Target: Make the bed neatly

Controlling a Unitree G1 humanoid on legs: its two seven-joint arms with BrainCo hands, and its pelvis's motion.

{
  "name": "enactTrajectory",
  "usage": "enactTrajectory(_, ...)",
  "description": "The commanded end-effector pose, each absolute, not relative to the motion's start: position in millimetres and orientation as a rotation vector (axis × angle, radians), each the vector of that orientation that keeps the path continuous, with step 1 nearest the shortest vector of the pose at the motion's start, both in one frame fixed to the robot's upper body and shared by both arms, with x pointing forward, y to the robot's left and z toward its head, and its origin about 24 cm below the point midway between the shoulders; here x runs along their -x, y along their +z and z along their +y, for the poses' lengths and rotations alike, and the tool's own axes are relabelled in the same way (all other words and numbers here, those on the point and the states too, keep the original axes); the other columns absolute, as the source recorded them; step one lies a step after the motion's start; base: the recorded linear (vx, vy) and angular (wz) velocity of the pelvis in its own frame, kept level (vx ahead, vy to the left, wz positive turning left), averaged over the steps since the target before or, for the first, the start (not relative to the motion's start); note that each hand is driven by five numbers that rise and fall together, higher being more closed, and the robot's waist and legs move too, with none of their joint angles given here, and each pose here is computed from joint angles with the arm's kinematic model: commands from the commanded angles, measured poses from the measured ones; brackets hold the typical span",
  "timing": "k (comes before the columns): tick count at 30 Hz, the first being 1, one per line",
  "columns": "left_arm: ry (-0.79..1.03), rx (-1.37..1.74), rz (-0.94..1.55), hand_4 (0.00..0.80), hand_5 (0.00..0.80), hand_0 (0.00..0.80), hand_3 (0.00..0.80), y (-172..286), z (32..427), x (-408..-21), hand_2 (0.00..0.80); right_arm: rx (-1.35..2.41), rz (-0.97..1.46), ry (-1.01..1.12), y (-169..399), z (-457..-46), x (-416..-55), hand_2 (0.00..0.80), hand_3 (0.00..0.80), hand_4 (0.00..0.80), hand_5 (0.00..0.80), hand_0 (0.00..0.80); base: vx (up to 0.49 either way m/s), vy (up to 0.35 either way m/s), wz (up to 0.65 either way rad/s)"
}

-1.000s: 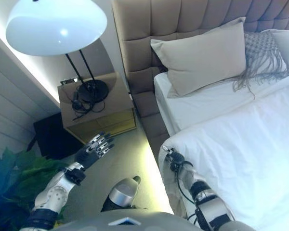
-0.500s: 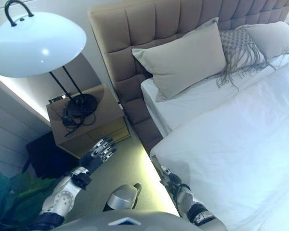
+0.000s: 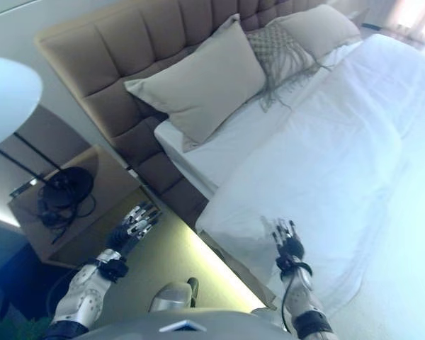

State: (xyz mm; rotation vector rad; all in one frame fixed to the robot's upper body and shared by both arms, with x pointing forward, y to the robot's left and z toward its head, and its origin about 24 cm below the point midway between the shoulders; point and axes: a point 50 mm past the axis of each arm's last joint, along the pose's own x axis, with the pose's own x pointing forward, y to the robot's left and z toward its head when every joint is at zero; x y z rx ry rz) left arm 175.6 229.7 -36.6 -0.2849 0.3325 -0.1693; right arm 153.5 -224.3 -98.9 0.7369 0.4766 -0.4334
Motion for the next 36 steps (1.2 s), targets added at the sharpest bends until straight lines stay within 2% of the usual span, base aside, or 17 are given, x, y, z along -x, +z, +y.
enactTrajectory(1,-0.259,0.129,0.163,0.000,0.000,0.000,0.000,-5.2,223.0,-204.0,0.000,-0.825,0.296,-0.446,-78.9,-238.4,-172.9,0.000,0.000,0.000,0.000,0.000,-0.002,-0.145,-0.19)
enactTrajectory(4,-0.272,-0.005,0.095,0.000,0.000,0.000,0.000,5.0,218.6,-213.2,0.000,-0.870,0.286,-0.526,-83.9,-251.9,-162.5,0.000,0.000,0.000,0.000,0.000,-0.036,-0.160,-0.19)
enactTrajectory(9,-0.243,-0.288,-0.078,0.000,0.000,0.000,0.000,28.2,212.2,-227.3,0.000,-0.848,0.264,-0.535,-83.5,-264.3,-154.2,0.000,0.000,0.000,0.000,0.000,-0.081,-0.214,-0.23)
enactTrajectory(11,-0.218,-0.369,-0.134,0.000,0.000,0.000,0.000,34.3,208.7,-234.6,0.000,-0.847,0.237,-0.515,-78.9,-265.9,-160.8,0.000,0.000,0.000,0.000,0.000,-0.201,-0.203,-0.42)
enactTrajectory(17,0.006,-0.701,-0.531,0.000,0.000,0.000,0.000,69.2,179.3,-270.9,0.000,-0.797,0.066,-0.345,-35.6,-264.5,-224.0,0.000,0.000,0.000,0.000,0.000,-0.396,-0.006,-0.74)
enactTrajectory(22,0.049,-0.821,-0.732,0.000,0.000,0.000,0.000,93.4,150.0,-294.0,0.000,-0.799,-0.066,-0.280,-3.5,-265.9,-253.2,0.000,0.000,0.000,0.000,0.000,-0.248,0.014,-0.38)
enactTrajectory(29,0.108,-0.899,-0.862,0.000,0.000,0.000,0.000,123.0,133.9,-309.8,0.000,-0.780,-0.138,-0.178,35.3,-256.5,-279.6,0.000,0.000,0.000,0.000,0.000,-0.111,0.028,-0.13)
enactTrajectory(36,0.201,-1.067,-0.853,0.000,0.000,0.000,0.000,127.0,139.7,-319.0,0.000,-0.781,-0.152,-0.106,45.9,-244.2,-279.0,0.000,0.000,0.000,0.000,0.000,-0.009,0.051,-0.21)
